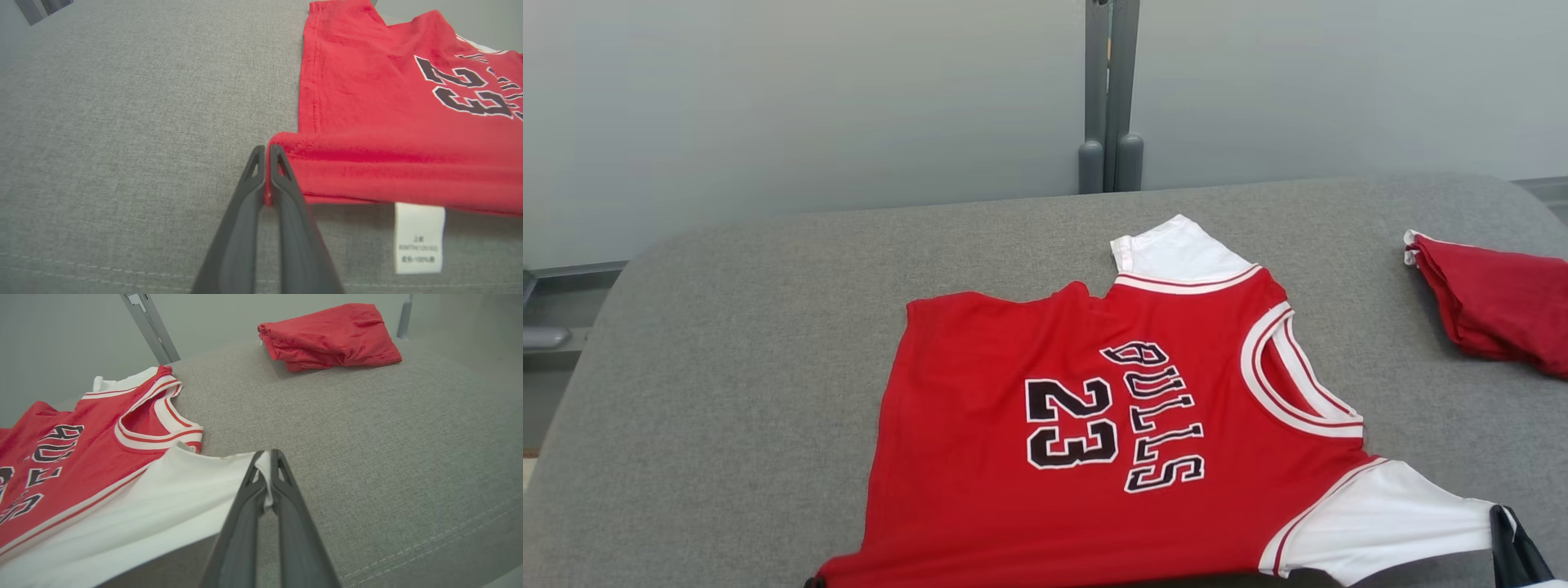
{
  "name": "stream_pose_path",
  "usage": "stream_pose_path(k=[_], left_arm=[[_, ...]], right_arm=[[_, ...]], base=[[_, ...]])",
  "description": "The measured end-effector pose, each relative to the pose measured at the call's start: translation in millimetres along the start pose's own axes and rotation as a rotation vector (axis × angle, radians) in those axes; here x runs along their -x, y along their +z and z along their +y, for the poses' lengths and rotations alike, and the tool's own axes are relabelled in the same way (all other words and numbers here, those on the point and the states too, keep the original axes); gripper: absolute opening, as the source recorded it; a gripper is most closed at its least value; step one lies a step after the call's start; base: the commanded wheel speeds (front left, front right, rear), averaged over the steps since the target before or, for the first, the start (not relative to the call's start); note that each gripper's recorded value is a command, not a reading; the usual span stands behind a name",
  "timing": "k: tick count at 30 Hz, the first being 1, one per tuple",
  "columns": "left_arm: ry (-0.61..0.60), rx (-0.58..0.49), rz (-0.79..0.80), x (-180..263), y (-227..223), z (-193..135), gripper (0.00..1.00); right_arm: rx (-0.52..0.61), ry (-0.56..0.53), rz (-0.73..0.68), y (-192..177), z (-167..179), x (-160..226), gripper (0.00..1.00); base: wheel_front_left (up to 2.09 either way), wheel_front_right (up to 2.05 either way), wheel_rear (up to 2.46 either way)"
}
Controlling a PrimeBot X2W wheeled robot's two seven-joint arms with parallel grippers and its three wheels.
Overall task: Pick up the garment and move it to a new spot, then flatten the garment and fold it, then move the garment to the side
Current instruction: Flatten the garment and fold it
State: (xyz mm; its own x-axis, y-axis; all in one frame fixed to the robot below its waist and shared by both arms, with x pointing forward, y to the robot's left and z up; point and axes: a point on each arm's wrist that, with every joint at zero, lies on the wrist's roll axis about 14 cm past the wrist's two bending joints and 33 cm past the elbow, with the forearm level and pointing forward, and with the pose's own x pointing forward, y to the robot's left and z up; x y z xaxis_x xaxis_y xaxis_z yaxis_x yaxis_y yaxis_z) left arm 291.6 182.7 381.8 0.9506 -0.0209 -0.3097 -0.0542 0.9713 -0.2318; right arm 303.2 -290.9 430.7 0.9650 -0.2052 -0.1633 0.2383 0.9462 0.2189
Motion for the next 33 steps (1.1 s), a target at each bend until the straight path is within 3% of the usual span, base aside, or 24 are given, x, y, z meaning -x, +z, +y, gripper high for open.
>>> stream_pose_path(k=[8,14,24,33], left_arm=[[0.046,0.009,0.043,23,-21,13,0.0],[0.043,0.011,0.008,23,-12,12,0.0],[-0.105,-0.023,-0.13,-5,40,-34,0.0],[-0.168,-0.044,-0.125,-29,49,-55,0.0]], right_arm=[[0.014,0.014,0.067,-21,1,12,0.0],[0.023,0.038,0.04,-12,6,11,0.0],[0.031,0.148,-0.106,39,44,-22,0.0],[0.076,0.213,-0.067,34,80,-58,0.0]], base=[[0.0,0.0,0.0],[0.0,0.0,0.0],[0.0,0.0,0.0],[0.0,0.0,0.0]])
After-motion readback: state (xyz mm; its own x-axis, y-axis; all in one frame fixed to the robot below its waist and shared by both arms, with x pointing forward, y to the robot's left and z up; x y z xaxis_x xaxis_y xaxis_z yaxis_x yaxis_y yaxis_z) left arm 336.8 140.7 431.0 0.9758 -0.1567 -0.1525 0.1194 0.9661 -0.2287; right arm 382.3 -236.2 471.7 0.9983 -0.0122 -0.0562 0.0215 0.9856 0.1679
